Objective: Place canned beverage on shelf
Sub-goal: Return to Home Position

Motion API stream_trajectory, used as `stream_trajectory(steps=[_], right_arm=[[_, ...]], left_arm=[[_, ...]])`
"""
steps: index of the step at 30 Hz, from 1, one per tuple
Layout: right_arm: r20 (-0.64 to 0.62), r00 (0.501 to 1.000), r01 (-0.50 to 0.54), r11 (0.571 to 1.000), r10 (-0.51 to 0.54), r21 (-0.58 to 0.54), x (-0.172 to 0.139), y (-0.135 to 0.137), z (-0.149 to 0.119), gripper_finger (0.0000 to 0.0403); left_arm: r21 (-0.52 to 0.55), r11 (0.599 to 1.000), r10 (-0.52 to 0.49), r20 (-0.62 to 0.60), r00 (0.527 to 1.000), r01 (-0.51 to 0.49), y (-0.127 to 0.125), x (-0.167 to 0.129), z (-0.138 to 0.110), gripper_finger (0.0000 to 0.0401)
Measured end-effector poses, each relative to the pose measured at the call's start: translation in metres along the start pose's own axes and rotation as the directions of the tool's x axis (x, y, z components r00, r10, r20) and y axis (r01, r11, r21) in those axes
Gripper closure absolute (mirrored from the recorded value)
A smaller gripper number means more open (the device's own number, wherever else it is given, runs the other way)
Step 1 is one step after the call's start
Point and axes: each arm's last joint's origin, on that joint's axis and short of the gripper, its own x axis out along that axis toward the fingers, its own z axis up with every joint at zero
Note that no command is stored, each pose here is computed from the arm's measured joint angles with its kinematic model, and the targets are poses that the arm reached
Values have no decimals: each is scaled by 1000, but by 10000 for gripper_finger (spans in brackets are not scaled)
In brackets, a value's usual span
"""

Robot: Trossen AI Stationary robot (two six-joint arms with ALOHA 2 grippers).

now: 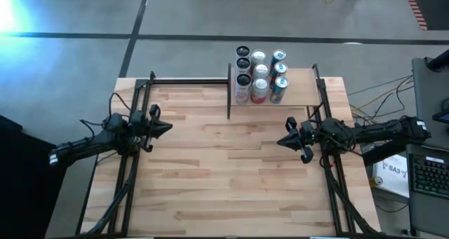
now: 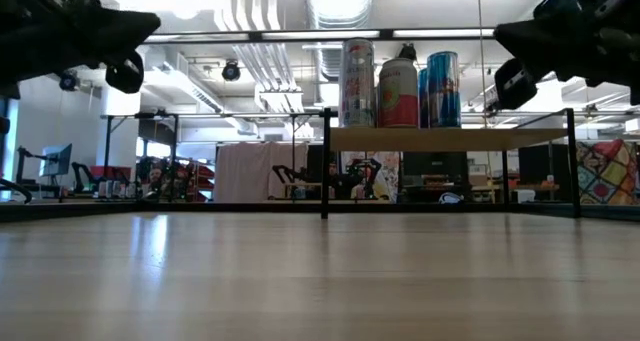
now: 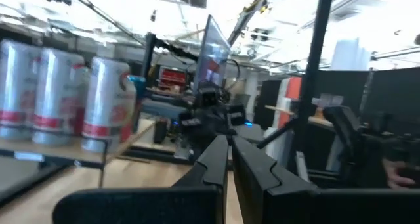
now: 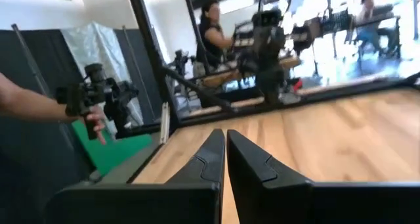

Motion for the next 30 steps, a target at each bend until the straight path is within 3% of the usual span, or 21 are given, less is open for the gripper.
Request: stream_trajectory(steps=[6,12,18,22,26,30], right_arm=[[32,984,176,983,-174,-50,2,-7,-2,394],[59,998,32,995,-27,-91,0,-2,7,394],[48,996,82,992,-78,-100,-17,-3,9,394],[72,997,20,996,-14,-83,-30,2,14,394],[130,991,20,993,-5,-116,-38,6,19,394],[35,999,30,997,-27,-76,-35,2,10,394]], left_arm=[[-2,1000,22,-33,999,-22,0,-3,-4,401],[-8,1000,29,-33,999,-29,0,-3,-4,401],[-22,999,32,-44,999,-33,1,-3,-5,401],[-22,999,32,-46,998,-33,1,-3,-5,401],[-18,999,34,-54,998,-35,1,-3,-6,401],[-14,999,44,-79,996,-46,2,-4,-9,401]])
